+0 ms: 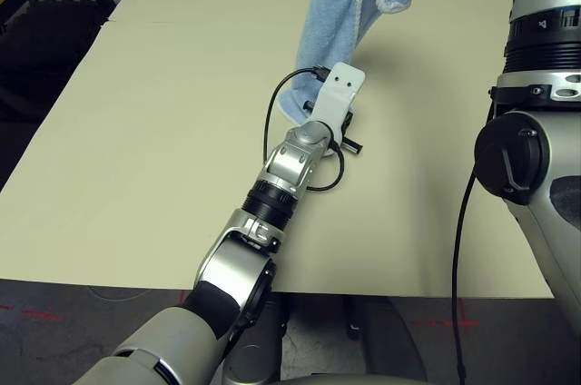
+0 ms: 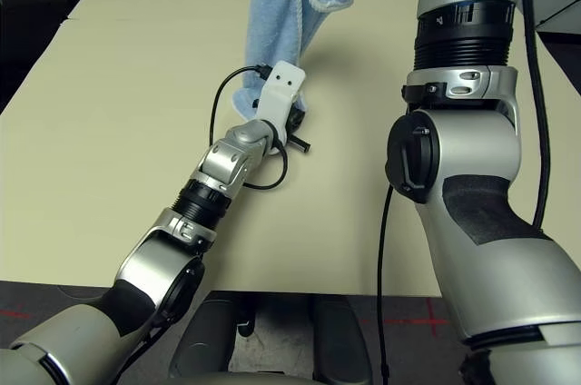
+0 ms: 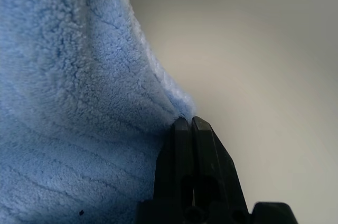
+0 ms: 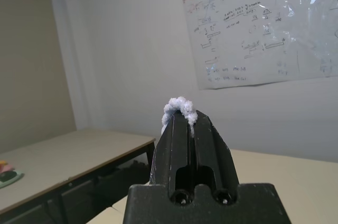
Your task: Fold the towel and set it aside.
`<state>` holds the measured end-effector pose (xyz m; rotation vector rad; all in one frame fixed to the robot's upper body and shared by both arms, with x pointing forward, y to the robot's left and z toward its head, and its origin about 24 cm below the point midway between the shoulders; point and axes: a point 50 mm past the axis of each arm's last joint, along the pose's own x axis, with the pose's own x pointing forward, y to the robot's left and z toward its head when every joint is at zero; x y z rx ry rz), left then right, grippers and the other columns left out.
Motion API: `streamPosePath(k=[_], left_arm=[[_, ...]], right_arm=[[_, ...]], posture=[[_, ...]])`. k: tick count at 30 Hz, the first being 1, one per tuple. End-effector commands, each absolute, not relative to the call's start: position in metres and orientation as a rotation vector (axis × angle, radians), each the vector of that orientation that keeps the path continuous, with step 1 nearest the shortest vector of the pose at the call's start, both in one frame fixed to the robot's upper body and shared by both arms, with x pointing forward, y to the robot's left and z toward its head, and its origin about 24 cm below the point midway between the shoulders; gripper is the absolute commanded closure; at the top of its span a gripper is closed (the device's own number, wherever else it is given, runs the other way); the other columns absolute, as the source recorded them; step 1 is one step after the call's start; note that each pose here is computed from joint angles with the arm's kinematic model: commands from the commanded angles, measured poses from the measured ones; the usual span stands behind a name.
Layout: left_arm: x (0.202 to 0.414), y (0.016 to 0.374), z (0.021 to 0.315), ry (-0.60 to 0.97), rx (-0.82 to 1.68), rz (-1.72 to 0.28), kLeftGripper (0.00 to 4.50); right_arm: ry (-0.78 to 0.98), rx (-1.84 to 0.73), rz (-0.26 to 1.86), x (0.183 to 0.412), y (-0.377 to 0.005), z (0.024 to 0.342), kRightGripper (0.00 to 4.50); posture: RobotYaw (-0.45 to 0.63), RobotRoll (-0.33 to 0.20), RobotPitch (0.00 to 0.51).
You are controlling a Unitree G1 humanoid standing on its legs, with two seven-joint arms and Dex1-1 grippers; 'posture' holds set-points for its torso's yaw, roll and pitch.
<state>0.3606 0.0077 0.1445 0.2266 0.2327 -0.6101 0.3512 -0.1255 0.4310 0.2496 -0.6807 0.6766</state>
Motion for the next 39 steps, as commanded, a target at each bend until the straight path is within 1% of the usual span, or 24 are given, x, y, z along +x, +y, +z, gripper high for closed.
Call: streamPosePath(k=[1,3,7,10,14,16,19,21,23,25,27,29,31,34,35,37,39], left_arm=[[0.355,0.024,0.148,0.233,0.215,-0.618,4.48],[0.351,0.043,0.165,0.183,0.198,-0.600,4.48],[0.335,0.095,0.199,0.086,0.196,-0.513,4.48],[0.324,0.134,0.219,0.041,0.220,-0.422,4.48],[0.318,0.171,0.244,0.003,0.225,-0.329,4.48],[0.317,0.184,0.253,-0.009,0.232,-0.293,4.48],[0.321,0.197,0.265,-0.030,0.239,-0.246,4.48],[0.325,0.209,0.276,-0.055,0.237,-0.182,4.48],[0.331,0.225,0.288,-0.085,0.226,-0.108,4.48],[0.336,0.242,0.295,-0.092,0.209,-0.049,4.48],[0.340,0.256,0.297,-0.081,0.206,-0.018,4.48],[0.344,0.265,0.291,-0.039,0.206,-0.015,4.48],[0.347,0.268,0.278,0.025,0.189,-0.044,4.48],[0.354,0.268,0.259,0.083,0.182,-0.062,4.48],[0.356,0.267,0.256,0.093,0.180,-0.059,4.48],[0.362,0.266,0.252,0.097,0.175,-0.053,4.48],[0.367,0.265,0.253,0.089,0.175,-0.046,4.48]], right_arm=[[-0.690,0.232,0.654,0.349,-0.131,0.430,4.50],[-0.672,0.233,0.617,0.353,-0.140,0.424,4.50],[-0.634,0.202,0.478,0.364,-0.175,0.402,4.50],[-0.608,0.167,0.384,0.367,-0.204,0.384,4.50],[-0.550,0.122,0.296,0.367,-0.236,0.357,4.50],[-0.514,0.096,0.269,0.368,-0.248,0.344,4.50],[-0.451,0.034,0.297,0.367,-0.261,0.322,4.50],[-0.418,0.001,0.380,0.362,-0.273,0.308,4.50],[-0.365,0.005,0.407,0.356,-0.295,0.294,4.50],[-0.270,-0.025,0.458,0.347,-0.312,0.274,4.50],[-0.132,-0.044,0.561,0.334,-0.322,0.254,4.50],[0.024,-0.078,0.697,0.319,-0.322,0.239,4.50],[0.088,-0.110,0.746,0.312,-0.319,0.234,4.50],[0.054,-0.234,0.628,0.321,-0.322,0.233,4.50],[0.031,-0.294,0.551,0.327,-0.324,0.233,4.50],[-0.031,-0.372,0.408,0.338,-0.328,0.237,4.50],[-0.107,-0.392,0.282,0.350,-0.329,0.245,4.50]], posture=[[0.08,0.000,0.240],[0.08,0.000,0.241],[0.08,0.000,0.240],[0.08,0.000,0.240],[0.08,0.000,0.238],[0.08,0.000,0.237],[0.08,0.000,0.244],[0.07,0.000,0.247],[0.07,0.000,0.254],[0.06,0.000,0.262],[0.04,0.000,0.272],[0.02,0.000,0.282],[0.01,0.000,0.286],[-0.01,0.000,0.300],[-0.02,0.000,0.304],[-0.02,0.000,0.309],[-0.02,0.000,0.317]])
